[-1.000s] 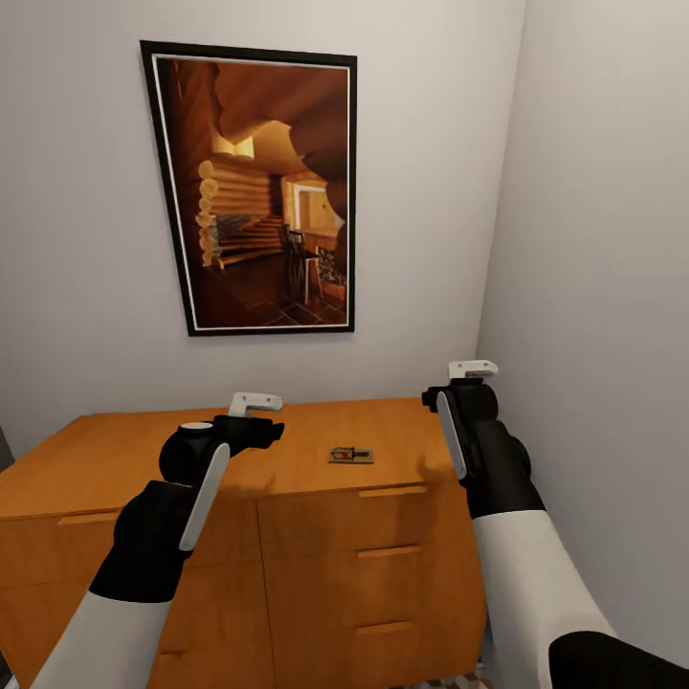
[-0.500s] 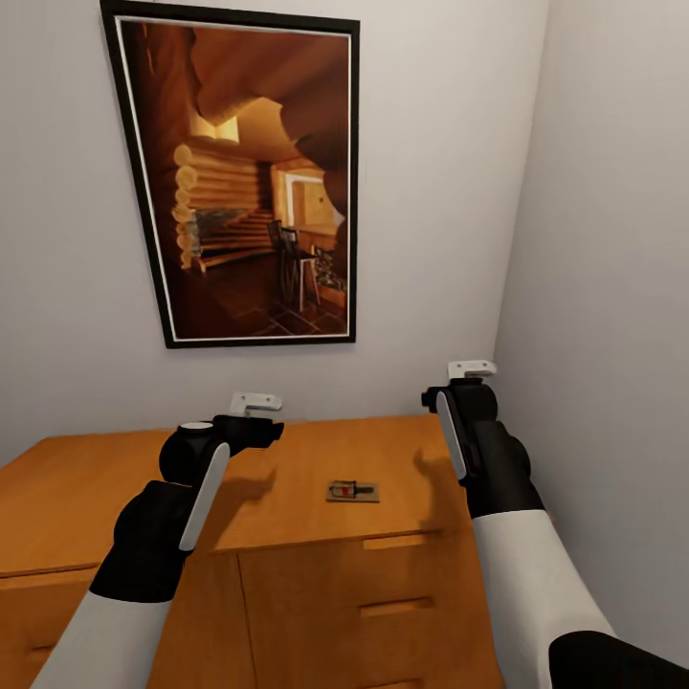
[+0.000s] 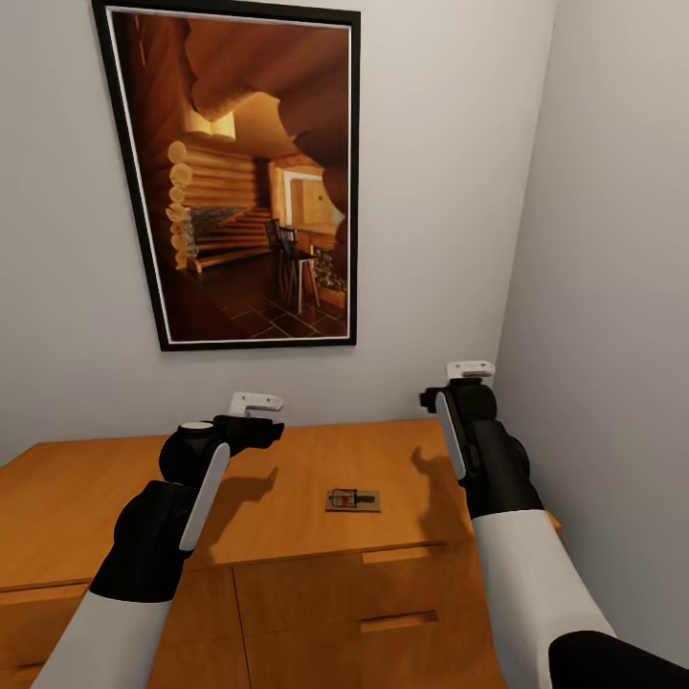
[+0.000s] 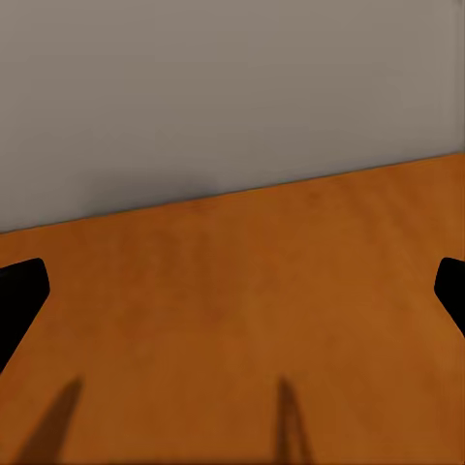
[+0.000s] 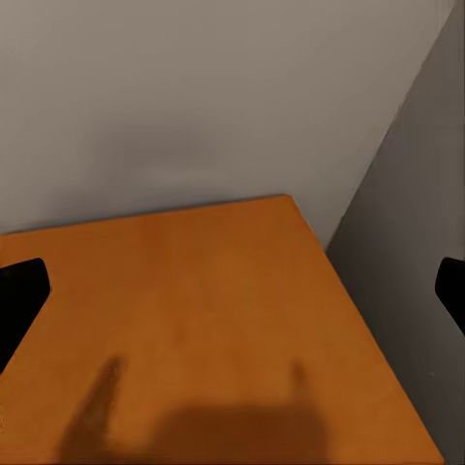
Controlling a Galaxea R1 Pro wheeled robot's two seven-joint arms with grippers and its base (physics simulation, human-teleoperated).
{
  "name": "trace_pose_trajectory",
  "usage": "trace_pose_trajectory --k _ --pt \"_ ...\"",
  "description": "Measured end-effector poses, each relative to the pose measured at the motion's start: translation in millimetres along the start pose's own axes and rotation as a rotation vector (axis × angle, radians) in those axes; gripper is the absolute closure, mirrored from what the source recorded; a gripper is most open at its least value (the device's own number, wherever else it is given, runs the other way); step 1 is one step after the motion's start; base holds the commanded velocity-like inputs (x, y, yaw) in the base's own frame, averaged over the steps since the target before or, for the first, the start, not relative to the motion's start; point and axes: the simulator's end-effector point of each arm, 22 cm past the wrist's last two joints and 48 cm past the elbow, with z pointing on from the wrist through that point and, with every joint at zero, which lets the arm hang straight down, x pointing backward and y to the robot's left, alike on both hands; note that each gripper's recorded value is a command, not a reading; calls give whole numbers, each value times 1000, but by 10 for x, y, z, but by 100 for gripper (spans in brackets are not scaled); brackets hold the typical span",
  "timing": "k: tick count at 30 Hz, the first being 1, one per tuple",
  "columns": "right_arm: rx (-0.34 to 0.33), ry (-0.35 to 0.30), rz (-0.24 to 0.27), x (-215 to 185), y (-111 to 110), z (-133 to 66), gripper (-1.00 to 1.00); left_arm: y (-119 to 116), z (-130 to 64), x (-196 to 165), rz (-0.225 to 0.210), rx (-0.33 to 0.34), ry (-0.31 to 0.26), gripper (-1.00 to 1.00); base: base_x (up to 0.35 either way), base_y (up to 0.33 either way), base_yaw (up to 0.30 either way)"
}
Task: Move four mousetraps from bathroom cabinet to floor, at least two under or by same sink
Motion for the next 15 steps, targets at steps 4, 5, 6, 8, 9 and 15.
trace_pose_trajectory --k 4,5,6,8,9,15 --pt "-37 -3 -4 -8 105 -12 -100 1 4 11 -1 3 4 -100 5 0 0" --pt "-101 -6 -7 -16 279 -38 -100 18 8 22 -2 2 8 -100 1 0 0" --pt "-110 -6 -8 -17 302 -42 -100 20 9 24 -2 3 8 -100 0 0 0" --pt "-123 -6 -9 -18 337 -49 -100 23 9 28 -3 3 9 -100 0 0 0" --pt "-128 -6 -9 -18 349 -51 -100 26 10 31 -3 2 10 -100 0 0 0" --pt "-142 -7 -9 -19 386 -58 -100 40 17 44 -5 1 14 -100 0 0 0"
